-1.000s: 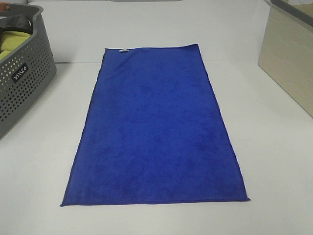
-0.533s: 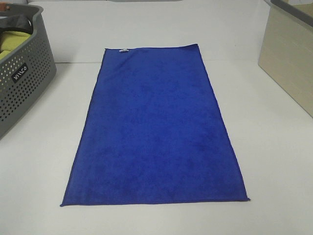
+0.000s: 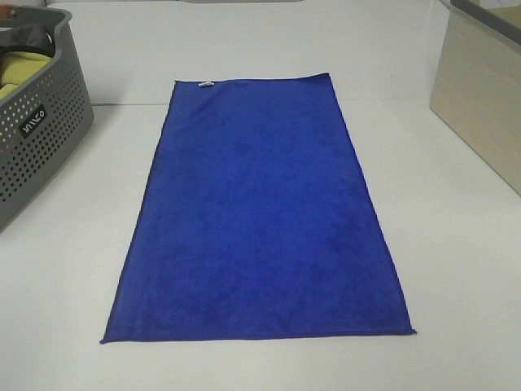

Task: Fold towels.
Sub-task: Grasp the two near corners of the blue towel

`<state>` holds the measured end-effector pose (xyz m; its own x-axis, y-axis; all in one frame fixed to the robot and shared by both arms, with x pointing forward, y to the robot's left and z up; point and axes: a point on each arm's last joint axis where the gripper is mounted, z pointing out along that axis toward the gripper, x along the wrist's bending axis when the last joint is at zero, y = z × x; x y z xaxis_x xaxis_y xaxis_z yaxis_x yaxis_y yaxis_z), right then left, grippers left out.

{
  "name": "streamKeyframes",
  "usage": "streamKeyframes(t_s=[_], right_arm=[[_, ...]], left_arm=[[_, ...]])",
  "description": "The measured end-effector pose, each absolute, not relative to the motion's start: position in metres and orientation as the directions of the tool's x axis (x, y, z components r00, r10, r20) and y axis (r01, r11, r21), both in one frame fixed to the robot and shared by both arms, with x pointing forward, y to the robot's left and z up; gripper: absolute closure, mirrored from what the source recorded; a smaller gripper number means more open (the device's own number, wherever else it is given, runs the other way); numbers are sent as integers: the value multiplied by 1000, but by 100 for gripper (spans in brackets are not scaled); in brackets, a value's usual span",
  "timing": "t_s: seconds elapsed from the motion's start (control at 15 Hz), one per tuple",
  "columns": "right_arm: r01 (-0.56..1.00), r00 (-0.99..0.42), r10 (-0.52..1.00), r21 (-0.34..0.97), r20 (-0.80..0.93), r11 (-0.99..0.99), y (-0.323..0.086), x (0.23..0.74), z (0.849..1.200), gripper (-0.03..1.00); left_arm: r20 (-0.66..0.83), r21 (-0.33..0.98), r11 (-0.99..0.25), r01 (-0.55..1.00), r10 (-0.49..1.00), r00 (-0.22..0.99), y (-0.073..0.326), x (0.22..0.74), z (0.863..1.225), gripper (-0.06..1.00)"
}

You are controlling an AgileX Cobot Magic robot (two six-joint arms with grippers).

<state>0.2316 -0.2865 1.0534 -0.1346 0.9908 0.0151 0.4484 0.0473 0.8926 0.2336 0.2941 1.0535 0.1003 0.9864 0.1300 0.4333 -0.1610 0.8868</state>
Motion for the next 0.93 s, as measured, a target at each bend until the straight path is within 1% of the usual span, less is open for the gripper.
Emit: streamKeyframes(t_s=[0.93], right_arm=[[448, -135, 991, 893, 15, 47, -287, 232, 1053, 12]], left_arm=[[129, 887, -160, 433, 986, 101, 294, 234, 1054, 45]])
